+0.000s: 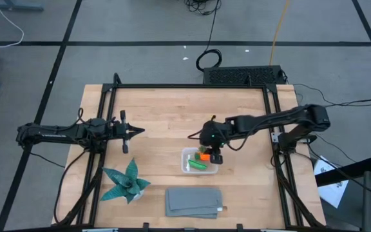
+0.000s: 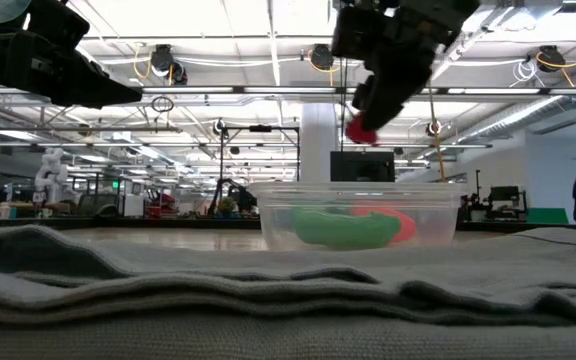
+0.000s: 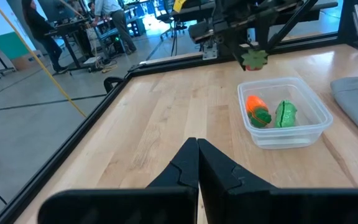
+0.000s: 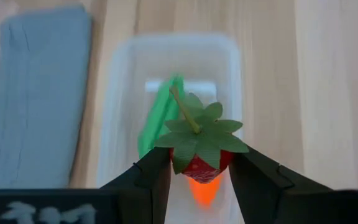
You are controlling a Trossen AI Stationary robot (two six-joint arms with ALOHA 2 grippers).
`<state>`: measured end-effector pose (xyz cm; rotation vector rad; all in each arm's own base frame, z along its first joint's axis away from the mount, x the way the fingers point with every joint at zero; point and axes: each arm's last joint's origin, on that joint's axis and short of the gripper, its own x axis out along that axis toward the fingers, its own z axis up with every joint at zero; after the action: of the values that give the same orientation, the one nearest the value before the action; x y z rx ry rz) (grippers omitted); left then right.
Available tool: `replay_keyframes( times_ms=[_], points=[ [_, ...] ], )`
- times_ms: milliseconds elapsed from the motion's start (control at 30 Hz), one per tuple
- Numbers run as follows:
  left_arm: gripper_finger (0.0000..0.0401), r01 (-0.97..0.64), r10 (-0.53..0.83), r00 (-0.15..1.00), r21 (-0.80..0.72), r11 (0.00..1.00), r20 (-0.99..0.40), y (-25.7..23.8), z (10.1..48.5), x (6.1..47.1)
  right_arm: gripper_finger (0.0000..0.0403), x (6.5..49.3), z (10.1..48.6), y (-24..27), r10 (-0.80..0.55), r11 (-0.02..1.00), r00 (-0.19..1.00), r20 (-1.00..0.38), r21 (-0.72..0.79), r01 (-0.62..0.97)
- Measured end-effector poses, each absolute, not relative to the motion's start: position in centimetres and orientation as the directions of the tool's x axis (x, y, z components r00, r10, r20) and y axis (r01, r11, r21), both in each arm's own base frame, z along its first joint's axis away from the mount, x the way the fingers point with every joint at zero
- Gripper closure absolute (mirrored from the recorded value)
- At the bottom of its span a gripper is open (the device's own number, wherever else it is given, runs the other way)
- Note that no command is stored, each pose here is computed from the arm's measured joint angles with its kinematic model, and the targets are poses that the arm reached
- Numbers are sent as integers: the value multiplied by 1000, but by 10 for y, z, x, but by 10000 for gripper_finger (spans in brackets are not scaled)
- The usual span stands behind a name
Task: Pick and placing Produce into tupperware
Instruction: Put the red strawberry into the transparent bin
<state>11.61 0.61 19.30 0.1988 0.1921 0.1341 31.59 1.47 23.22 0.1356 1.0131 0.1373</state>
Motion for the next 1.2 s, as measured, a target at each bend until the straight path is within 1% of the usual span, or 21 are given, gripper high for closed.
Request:
replay_keyframes(
  times_ms=[167, 300, 400, 500, 767, 900, 1200],
  points=[
    [400, -113, 151, 973, 207, 972, -177, 6, 193, 116, 269, 331, 226, 11, 171, 983, 592, -788, 178, -47],
    [400, -113, 151, 972, 207, 972, -178, 6, 193, 116, 269, 337, 216, 4, 165, 983, 580, -798, 182, -28],
    [400, -113, 151, 972, 206, 972, -178, 6, 193, 116, 269, 342, 206, 1, 200, 977, 562, -803, 210, -47],
    [400, -113, 151, 972, 204, 972, -178, 6, 193, 116, 269, 346, 199, 1, 206, 976, 560, -803, 213, -54],
    [400, -113, 151, 972, 204, 972, -178, 6, 193, 116, 269, 356, 189, 3, 236, 970, 578, -781, 227, -89],
    [400, -113, 151, 972, 205, 972, -178, 6, 193, 116, 269, 360, 183, 5, 284, 958, 580, -764, 257, -132],
    [400, -113, 151, 972, 205, 972, -178, 6, 193, 116, 269, 362, 178, 13, 296, 955, 568, -768, 227, -192]
  ],
)
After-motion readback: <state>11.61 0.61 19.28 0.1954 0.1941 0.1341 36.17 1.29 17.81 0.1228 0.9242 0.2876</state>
